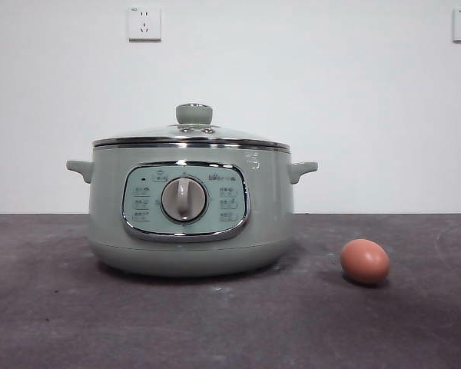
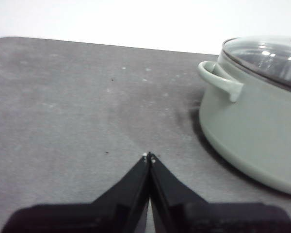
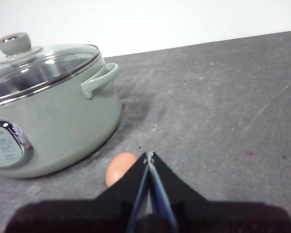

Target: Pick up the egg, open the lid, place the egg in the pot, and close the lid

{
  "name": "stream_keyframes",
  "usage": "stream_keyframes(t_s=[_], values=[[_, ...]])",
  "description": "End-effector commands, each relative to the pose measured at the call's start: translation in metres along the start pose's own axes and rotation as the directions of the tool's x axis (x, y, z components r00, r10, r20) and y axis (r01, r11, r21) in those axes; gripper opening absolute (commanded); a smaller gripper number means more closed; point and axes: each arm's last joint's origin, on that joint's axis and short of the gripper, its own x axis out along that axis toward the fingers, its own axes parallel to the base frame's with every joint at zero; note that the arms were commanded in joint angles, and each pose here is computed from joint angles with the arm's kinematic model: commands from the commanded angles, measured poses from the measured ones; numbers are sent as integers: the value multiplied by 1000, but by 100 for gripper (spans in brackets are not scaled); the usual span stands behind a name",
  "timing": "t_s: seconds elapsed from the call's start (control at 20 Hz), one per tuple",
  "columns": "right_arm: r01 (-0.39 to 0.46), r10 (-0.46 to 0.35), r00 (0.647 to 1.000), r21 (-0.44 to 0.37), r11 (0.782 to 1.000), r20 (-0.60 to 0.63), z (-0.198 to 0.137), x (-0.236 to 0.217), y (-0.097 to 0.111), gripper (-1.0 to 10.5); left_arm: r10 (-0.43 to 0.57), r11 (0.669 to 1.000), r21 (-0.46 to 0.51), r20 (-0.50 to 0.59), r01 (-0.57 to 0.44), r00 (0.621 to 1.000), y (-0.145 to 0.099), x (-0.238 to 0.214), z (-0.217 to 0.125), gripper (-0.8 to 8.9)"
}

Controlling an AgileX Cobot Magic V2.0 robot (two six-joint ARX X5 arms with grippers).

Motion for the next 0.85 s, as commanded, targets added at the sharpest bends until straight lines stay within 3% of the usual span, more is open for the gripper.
stream_keyframes(t_s=[0.05,0.2,0.45,0.85], values=[[-5,4,1000,77,997,13,1,0,0,-10,-55,995,-78,-3,55,998,-1,1,-2,-5],[-14,8,999,138,990,43,12,-4,3,-12,-99,989,-111,15,100,995,-3,0,2,-6],[-25,14,997,145,989,75,36,-11,9,-12,-149,975,-157,52,156,987,-8,-8,20,-6],[-52,58,997,114,992,-49,82,-19,20,-12,-275,952,-130,34,277,961,-20,-27,61,-6]])
